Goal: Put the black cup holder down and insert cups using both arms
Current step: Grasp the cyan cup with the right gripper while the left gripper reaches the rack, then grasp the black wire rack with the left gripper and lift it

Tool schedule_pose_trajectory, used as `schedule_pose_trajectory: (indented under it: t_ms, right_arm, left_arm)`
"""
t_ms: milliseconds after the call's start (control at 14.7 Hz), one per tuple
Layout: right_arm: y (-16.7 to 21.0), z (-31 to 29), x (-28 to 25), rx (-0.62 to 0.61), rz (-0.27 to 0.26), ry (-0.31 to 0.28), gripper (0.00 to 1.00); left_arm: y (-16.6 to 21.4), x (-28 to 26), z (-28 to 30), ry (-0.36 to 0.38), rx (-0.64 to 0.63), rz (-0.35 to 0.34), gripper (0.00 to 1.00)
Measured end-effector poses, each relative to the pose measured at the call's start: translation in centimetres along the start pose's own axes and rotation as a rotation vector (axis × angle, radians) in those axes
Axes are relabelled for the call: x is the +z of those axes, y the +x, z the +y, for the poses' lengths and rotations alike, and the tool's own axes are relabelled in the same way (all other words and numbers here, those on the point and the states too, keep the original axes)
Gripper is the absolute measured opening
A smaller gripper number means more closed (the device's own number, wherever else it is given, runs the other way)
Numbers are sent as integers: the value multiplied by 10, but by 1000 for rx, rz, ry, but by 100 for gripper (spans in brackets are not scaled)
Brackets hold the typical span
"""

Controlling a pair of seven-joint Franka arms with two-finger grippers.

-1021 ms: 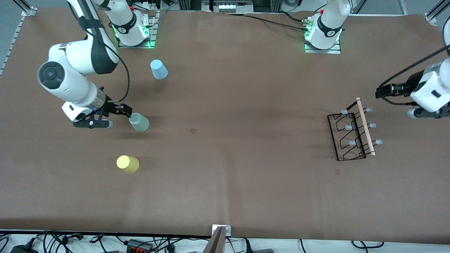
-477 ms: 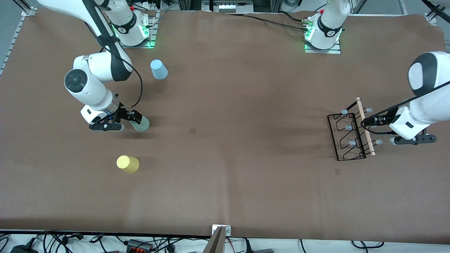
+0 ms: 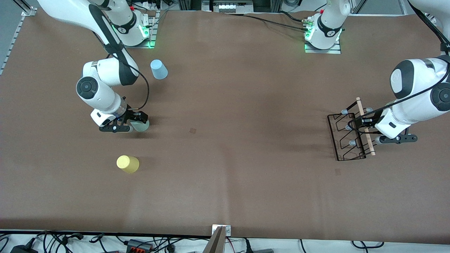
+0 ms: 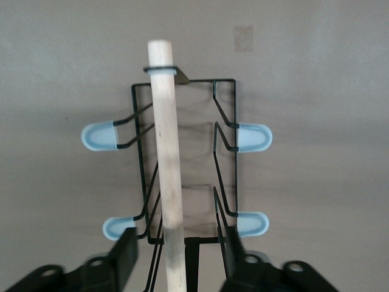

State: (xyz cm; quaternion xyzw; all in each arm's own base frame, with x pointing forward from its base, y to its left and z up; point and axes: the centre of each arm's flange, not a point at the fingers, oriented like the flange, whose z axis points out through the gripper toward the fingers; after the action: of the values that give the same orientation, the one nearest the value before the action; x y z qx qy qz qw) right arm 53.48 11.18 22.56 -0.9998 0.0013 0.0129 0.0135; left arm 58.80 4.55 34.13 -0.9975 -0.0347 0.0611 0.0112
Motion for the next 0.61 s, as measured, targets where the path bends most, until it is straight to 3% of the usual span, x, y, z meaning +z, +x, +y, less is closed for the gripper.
schedule_pose_trajectory:
  t_ms: [272, 340, 409, 613]
  right_arm:
    - [-4, 0, 6, -1, -13, -2, 100]
    - [-4, 0, 7, -1, -15, -3, 100]
    - [-5, 1, 7, -1, -16, -3, 100]
    - [-7, 1, 10, 0, -23, -4, 100]
  left_arm:
    - [-2, 4, 0, 0, 1, -7, 53]
    - [-2, 4, 0, 0, 2, -9, 43]
    - [-2, 5, 0, 0, 2, -10, 40]
    - [-4, 8, 0, 0, 2, -16, 39]
